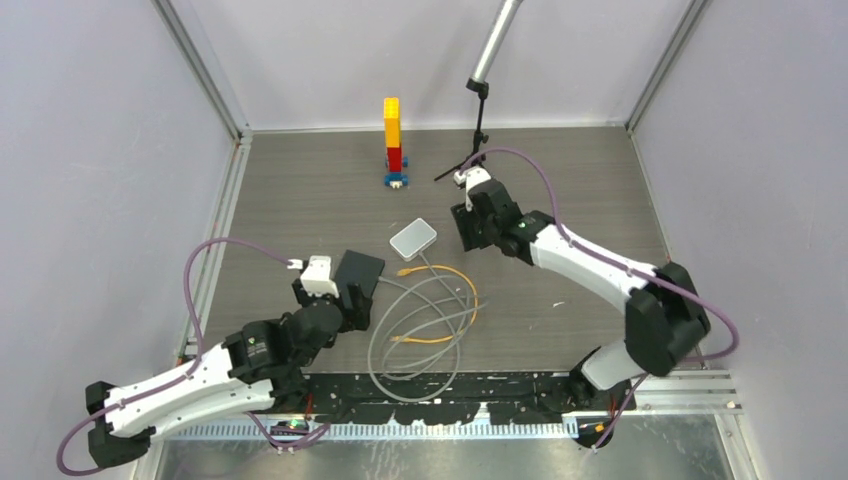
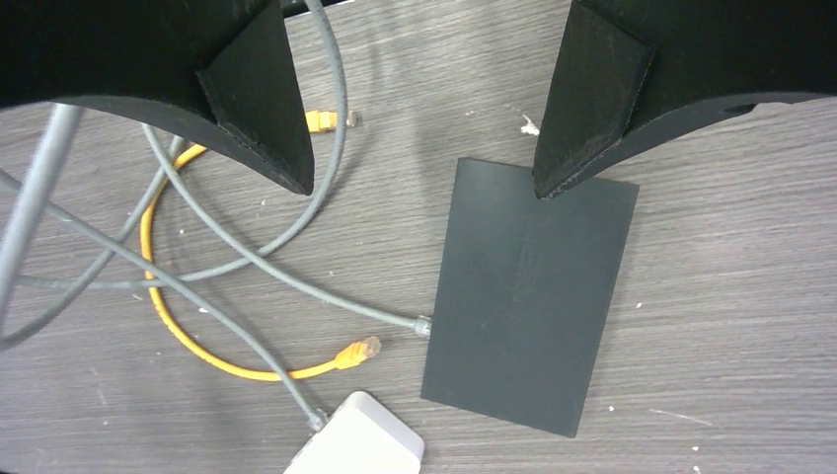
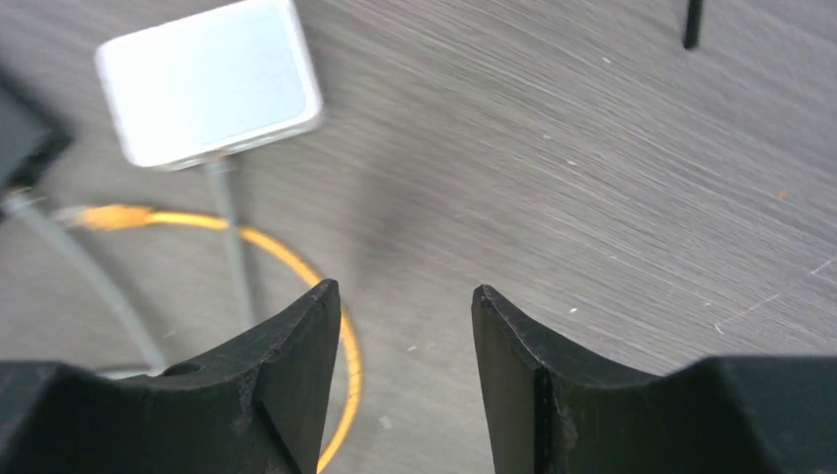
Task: Insert the plug into the switch port
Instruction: Pick up the connector from the center of the board.
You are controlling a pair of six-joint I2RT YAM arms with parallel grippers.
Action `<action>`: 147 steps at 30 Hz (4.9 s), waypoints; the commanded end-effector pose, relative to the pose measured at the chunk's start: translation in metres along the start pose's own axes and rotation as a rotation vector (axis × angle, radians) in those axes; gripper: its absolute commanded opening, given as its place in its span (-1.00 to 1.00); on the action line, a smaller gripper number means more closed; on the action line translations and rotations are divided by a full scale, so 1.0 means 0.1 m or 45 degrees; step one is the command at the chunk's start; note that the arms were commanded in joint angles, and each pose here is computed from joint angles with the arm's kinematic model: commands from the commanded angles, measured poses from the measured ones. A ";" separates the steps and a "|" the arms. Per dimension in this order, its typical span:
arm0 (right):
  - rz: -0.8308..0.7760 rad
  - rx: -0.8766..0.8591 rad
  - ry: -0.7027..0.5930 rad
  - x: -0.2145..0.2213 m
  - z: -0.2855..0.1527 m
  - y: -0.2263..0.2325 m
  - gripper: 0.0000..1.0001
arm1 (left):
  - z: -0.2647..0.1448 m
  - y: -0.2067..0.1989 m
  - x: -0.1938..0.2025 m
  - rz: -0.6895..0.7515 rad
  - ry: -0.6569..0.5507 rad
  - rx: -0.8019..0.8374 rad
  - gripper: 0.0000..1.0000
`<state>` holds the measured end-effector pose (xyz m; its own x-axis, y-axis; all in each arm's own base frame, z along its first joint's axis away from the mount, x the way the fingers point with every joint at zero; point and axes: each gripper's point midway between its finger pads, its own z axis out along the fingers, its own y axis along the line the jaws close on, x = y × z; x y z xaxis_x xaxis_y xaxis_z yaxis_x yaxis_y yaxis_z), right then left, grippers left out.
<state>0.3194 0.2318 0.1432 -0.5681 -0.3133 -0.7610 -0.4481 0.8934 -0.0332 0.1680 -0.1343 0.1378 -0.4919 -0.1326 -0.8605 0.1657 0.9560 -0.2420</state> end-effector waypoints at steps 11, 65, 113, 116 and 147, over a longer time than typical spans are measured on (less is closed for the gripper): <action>-0.048 -0.378 0.266 0.54 0.64 0.38 0.02 | -0.16 -0.11 -0.34 -0.077 -0.091 0.086 0.68; 0.254 0.078 0.593 1.16 0.05 0.39 0.08 | -0.37 -0.01 -0.56 -0.101 -0.179 0.140 0.68; -0.238 1.133 0.393 0.21 -1.21 -0.95 -0.99 | -0.47 -0.04 -0.75 -0.063 -0.213 0.161 0.68; -0.207 1.174 0.218 -0.23 -1.47 -1.04 -0.99 | -0.48 -0.07 -0.79 -0.070 -0.226 0.173 0.68; -0.144 0.038 -0.549 -1.15 -2.06 -0.15 -0.99 | -1.10 -1.27 -2.06 -0.159 -0.731 0.863 0.76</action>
<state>0.2529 0.1402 0.3502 -0.3050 -0.2925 -0.9063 -0.2477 0.9433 -0.2211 0.1601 -0.1815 0.3333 -0.1796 -0.3596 -0.9157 0.5804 0.7128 -0.3938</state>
